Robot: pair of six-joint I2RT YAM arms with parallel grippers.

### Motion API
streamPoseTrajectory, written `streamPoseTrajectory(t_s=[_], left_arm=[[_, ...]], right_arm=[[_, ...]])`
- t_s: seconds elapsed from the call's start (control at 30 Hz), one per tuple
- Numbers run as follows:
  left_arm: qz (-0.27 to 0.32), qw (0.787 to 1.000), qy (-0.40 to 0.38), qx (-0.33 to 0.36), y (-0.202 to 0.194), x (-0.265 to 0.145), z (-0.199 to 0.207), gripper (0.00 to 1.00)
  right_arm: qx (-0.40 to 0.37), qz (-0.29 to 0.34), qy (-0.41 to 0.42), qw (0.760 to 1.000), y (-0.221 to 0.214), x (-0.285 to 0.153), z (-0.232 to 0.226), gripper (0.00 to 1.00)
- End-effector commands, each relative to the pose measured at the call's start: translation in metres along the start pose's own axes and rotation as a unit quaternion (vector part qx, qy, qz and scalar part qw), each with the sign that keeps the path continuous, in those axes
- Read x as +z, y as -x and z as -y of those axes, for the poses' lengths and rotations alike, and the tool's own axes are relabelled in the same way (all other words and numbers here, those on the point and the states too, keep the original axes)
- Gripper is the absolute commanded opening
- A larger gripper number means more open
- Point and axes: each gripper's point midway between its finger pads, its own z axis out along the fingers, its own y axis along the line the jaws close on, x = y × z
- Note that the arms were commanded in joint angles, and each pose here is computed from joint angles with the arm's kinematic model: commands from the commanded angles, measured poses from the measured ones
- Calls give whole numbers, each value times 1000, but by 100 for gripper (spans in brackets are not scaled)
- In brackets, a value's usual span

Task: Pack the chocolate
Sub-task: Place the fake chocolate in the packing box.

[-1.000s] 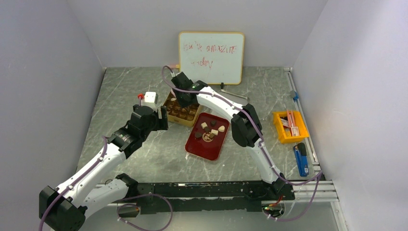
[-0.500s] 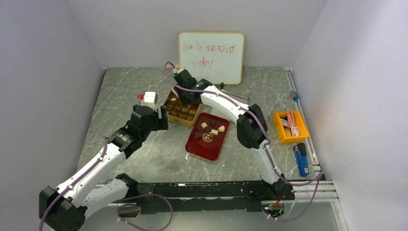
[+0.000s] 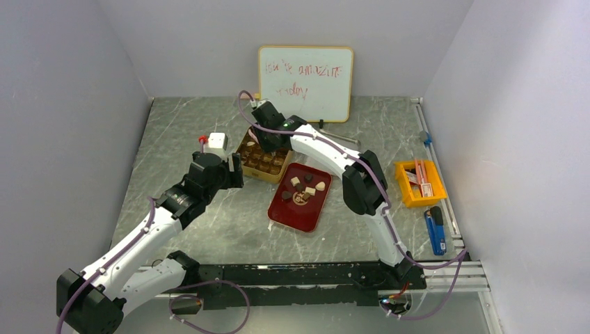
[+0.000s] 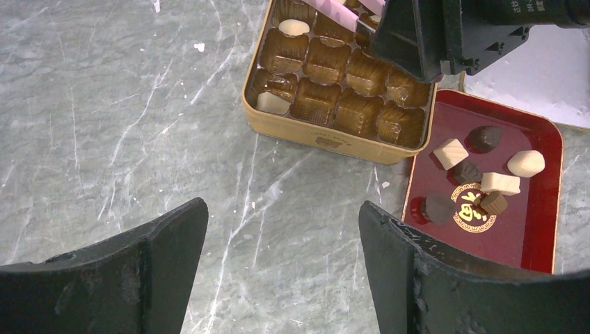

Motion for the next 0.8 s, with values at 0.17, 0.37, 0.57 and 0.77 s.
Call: streamPoseTrajectory(t_s=[0.17, 0.37, 0.57, 0.77], left_arm=[[21, 1000, -15, -14, 18, -5, 8, 84], [20, 1000, -14, -12, 18, -3, 9, 84], [19, 1000, -13, -12, 16, -3, 8, 84], [22, 1000, -12, -15, 18, -4, 8, 84]], right_arm=[[5, 49, 13, 999, 35, -17, -4, 39], [7, 61, 10, 998, 40, -22, -2, 33], [12, 90, 5, 996, 52, -42, 3, 23], [13, 95, -11, 995, 48, -64, 14, 22]])
